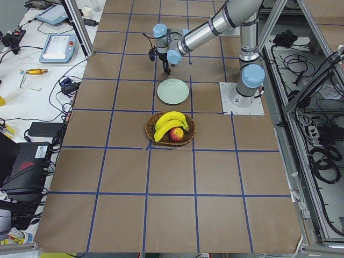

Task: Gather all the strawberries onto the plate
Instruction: 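Reach the left gripper to the strawberry nearest the plate and grasp, then lower the strawberry onto the plate and open the left gripper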

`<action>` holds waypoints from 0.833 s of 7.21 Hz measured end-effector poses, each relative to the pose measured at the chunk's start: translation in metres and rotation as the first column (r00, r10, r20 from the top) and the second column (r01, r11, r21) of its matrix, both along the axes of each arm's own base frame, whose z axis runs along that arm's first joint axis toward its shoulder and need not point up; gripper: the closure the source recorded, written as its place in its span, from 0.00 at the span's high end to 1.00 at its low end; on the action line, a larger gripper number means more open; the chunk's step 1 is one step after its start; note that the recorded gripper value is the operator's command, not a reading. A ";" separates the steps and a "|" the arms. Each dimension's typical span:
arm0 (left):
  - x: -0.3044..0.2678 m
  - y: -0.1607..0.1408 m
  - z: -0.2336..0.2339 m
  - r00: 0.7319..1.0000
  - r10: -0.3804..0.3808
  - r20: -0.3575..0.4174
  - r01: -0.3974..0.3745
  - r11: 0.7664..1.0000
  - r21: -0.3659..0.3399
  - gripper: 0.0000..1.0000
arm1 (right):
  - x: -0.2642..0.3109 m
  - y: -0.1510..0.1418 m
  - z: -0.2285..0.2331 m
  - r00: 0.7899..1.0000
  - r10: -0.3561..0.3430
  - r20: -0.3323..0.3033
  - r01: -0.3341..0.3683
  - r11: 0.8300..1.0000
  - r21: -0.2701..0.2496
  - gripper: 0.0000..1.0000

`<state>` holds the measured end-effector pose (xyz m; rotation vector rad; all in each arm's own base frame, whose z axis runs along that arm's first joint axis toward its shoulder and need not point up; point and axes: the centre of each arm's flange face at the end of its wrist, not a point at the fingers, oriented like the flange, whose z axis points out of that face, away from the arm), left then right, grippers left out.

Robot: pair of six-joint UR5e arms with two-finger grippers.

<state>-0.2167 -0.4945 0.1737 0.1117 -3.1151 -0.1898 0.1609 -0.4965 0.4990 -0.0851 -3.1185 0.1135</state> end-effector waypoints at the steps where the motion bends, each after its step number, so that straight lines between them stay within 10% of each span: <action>1: 0.000 0.000 -0.001 1.000 0.007 0.002 -0.007 1.000 0.002 0.21 | 0.000 0.000 0.000 1.000 0.000 0.000 0.000 1.000 0.000 1.00; 6: 0.057 -0.031 0.054 0.997 -0.025 0.078 0.027 0.999 -0.020 0.22 | 0.000 0.000 0.002 1.000 0.000 0.000 0.000 1.000 -0.007 1.00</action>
